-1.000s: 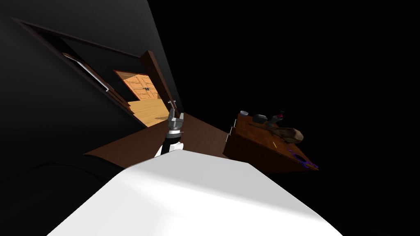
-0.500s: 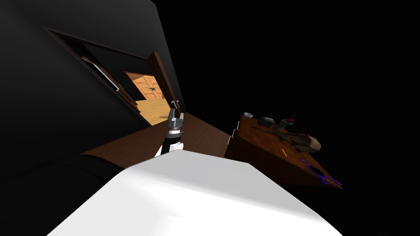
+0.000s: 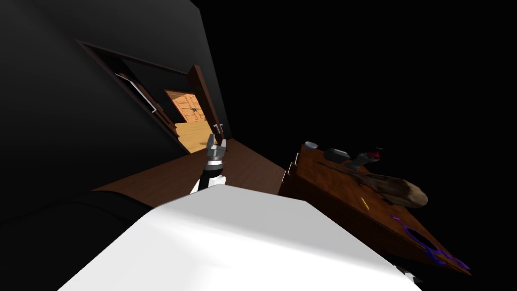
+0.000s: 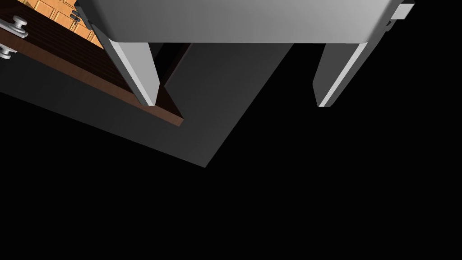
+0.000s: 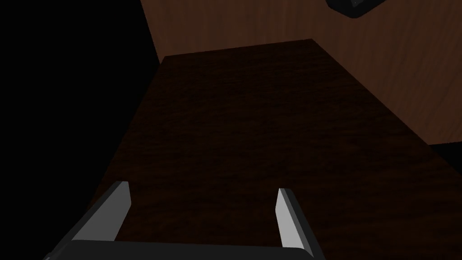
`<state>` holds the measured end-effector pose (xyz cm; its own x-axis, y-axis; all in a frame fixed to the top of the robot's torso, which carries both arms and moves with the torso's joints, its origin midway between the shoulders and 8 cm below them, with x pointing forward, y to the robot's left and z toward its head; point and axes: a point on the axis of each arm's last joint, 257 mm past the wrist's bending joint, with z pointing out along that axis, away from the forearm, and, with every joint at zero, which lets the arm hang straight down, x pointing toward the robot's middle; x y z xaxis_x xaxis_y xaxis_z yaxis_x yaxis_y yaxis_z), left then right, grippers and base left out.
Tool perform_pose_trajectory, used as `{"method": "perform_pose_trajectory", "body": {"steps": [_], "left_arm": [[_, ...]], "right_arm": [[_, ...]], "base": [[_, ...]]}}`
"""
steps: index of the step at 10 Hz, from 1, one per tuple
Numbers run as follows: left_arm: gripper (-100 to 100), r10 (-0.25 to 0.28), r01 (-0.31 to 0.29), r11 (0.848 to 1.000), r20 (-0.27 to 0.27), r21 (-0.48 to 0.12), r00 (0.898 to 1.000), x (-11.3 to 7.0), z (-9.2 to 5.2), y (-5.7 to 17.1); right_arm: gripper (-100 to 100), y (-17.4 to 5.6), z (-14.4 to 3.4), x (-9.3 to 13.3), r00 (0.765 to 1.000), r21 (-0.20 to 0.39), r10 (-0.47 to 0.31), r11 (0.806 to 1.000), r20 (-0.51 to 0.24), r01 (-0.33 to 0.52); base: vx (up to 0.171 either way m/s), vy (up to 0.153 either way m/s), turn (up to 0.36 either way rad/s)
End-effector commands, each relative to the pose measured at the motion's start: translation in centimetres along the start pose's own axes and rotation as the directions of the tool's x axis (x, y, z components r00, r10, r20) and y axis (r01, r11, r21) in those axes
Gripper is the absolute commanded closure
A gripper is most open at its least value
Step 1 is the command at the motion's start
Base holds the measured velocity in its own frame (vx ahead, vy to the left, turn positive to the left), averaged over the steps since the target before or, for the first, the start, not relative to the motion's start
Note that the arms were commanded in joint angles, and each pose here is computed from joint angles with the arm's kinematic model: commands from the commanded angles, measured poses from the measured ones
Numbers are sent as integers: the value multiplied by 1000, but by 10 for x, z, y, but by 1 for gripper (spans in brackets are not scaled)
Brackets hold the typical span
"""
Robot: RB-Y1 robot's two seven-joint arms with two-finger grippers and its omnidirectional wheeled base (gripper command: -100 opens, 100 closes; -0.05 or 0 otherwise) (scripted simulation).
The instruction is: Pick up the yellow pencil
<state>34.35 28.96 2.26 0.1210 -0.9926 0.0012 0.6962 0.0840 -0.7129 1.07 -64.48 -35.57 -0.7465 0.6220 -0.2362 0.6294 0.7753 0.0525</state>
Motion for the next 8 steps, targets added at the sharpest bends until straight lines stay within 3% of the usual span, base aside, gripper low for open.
{"method": "perform_pose_trajectory", "body": {"steps": [1,5,7,8], "left_arm": [[0,0,0,1000,0,0,1000,0,0,0],[0,0,0,1000,0,0,1000,0,0,0],[0,0,0,1000,0,0,1000,0,0,0],[0,0,0,1000,0,0,1000,0,0,0]], "right_arm": [[-100,-9,-3,-10,1000,19,-16,1000,7,16],[-100,-35,-32,-76,993,111,-92,990,67,85],[-100,-35,-32,-76,993,111,-92,990,67,85],[-100,-34,-40,-100,989,124,-114,987,98,101]], "base": [[81,-36,67],[162,-90,133],[98,-68,14],[128,-76,147]]}}
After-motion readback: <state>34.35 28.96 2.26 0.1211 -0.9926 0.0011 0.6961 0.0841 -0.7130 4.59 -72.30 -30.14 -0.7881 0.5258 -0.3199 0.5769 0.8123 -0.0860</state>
